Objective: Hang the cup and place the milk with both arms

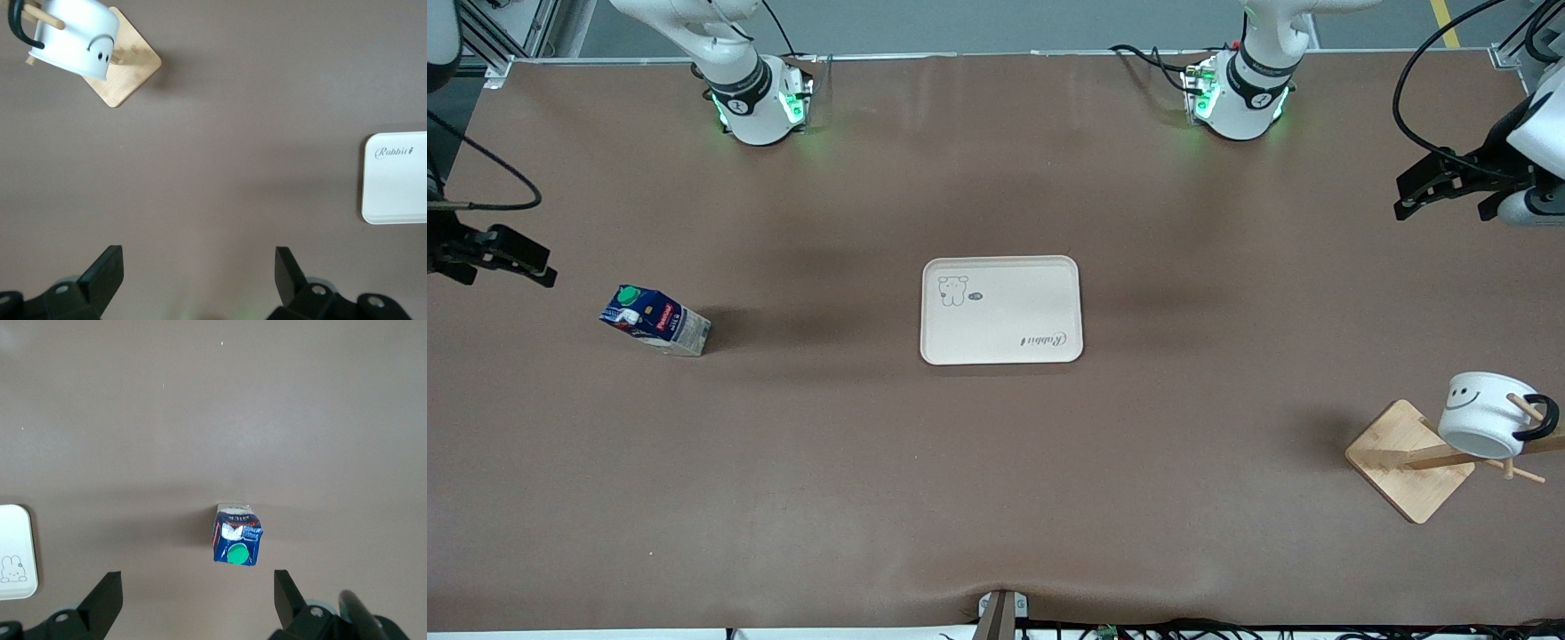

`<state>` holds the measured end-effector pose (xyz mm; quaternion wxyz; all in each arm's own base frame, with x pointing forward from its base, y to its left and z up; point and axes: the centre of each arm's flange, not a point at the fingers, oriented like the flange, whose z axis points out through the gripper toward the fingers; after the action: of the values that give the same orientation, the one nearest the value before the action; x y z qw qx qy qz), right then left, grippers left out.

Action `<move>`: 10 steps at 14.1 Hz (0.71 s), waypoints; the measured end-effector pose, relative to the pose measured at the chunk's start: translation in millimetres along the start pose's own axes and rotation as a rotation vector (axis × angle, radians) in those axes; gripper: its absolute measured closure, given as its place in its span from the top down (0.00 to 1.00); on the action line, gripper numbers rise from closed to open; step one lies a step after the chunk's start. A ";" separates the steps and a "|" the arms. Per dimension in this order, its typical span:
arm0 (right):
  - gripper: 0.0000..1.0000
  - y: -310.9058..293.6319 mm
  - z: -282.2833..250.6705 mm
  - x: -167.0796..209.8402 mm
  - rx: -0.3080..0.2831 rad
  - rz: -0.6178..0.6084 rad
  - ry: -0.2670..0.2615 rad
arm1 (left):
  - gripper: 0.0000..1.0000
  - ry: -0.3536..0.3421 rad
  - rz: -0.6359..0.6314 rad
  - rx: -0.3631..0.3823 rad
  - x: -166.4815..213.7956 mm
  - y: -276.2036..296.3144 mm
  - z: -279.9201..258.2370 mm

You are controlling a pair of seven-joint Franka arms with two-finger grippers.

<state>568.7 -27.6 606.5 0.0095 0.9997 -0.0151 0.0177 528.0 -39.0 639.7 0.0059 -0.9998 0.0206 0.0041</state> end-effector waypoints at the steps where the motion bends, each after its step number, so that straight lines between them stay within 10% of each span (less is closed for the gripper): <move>1: 1.00 -0.4 -2.1 -5.6 0.000 -0.011 0.010 | 1.00 -0.005 0.010 0.001 -0.5 5.5 1.3; 10: 1.00 -0.5 -53.3 -23.7 0.001 -0.031 -0.005 | 1.00 -0.003 0.021 0.002 -2.5 11.6 -0.2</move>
<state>543.1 -25.3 658.9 0.0092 0.9998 0.0006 0.0152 525.1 -50.6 639.7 0.0069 -0.9995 0.0311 0.0057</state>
